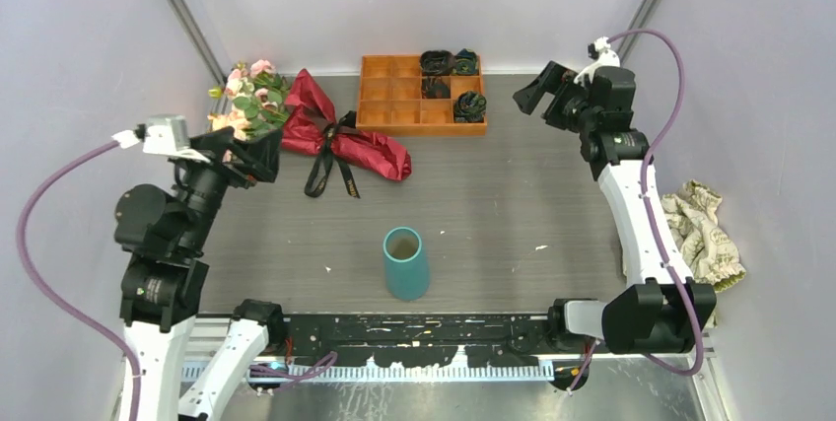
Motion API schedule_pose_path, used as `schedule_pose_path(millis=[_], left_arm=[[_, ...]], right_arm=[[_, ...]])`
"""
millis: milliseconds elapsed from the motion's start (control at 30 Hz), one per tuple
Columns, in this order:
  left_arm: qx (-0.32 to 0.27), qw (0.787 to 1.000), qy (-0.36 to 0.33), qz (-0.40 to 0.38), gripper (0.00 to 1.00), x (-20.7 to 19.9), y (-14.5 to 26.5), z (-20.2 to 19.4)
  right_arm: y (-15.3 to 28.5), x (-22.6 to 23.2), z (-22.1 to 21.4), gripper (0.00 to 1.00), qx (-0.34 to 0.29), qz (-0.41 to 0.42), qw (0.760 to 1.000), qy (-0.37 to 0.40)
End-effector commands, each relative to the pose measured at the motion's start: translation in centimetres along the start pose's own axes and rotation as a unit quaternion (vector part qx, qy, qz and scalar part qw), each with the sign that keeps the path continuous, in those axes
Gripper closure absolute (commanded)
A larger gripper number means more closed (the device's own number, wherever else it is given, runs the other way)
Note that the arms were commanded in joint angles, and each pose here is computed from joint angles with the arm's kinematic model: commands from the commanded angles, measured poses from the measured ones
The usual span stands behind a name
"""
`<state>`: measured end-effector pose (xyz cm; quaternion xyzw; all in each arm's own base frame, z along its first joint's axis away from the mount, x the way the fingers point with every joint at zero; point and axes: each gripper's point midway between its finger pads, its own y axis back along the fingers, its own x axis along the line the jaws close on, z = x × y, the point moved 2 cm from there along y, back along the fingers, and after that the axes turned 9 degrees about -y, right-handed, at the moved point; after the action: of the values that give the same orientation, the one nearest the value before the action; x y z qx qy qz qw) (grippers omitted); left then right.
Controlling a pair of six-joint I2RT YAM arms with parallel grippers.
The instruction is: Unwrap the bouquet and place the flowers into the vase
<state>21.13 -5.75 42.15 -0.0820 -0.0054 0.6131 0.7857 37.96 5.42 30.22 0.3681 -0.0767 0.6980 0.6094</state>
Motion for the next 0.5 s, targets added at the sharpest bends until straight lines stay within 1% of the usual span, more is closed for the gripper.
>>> schedule_pose_path(millis=[0,67,100,133,167,200,233,300,333,367,400,433,467], left_arm=[[-0.105,0.989,0.092,-0.037,0.00,-2.4,2.4,9.1],[-0.139,0.979,0.124,-0.089,0.00,-4.2,3.5,12.2],[-0.157,0.972,0.132,-0.118,0.00,-5.2,4.2,13.5],[-0.182,0.963,0.134,-0.145,0.00,-6.1,5.5,15.1],[-0.193,0.959,0.126,-0.165,0.00,-6.7,6.7,15.8],[-0.215,0.954,0.122,-0.170,0.00,-6.9,8.0,16.5],[-0.245,0.945,0.126,-0.176,0.00,-7.0,9.1,17.5],[-0.279,0.936,0.121,-0.176,0.00,-7.0,11.3,18.4],[-0.285,0.935,0.114,-0.179,0.00,-7.1,12.2,18.7],[-0.274,0.939,0.109,-0.176,0.01,-7.2,12.6,18.7],[-0.257,0.945,0.105,-0.173,0.00,-7.2,12.7,18.6],[-0.228,0.954,0.103,-0.164,0.01,-7.1,12.1,18.1],[-0.204,0.961,0.102,-0.158,0.01,-7.0,11.7,17.7]], right_arm=[[5.0,7.1,4.4,0.01,-0.029,0.100,0.994,0.019],[6.4,9.2,5.3,0.01,-0.029,0.132,0.991,0.012],[7.4,10.7,5.5,0.00,-0.027,0.164,0.986,0.011],[8.5,12.5,6.0,0.01,-0.033,0.213,0.976,0.016],[9.8,14.2,6.1,0.01,-0.034,0.262,0.964,0.023],[10.9,15.6,6.2,0.00,-0.036,0.303,0.952,0.022],[11.8,16.4,6.3,0.01,-0.040,0.327,0.944,0.011],[12.5,16.5,6.6,0.01,-0.055,0.329,0.941,-0.060],[13.0,16.8,7.2,0.01,-0.076,0.339,0.934,-0.075],[13.4,17.2,7.3,0.01,-0.079,0.350,0.931,-0.074],[13.4,17.3,7.2,0.01,-0.069,0.352,0.931,-0.068],[13.5,17.7,7.0,0.00,-0.047,0.348,0.934,-0.060],[13.1,17.4,6.7,0.01,-0.020,0.326,0.943,-0.062]])
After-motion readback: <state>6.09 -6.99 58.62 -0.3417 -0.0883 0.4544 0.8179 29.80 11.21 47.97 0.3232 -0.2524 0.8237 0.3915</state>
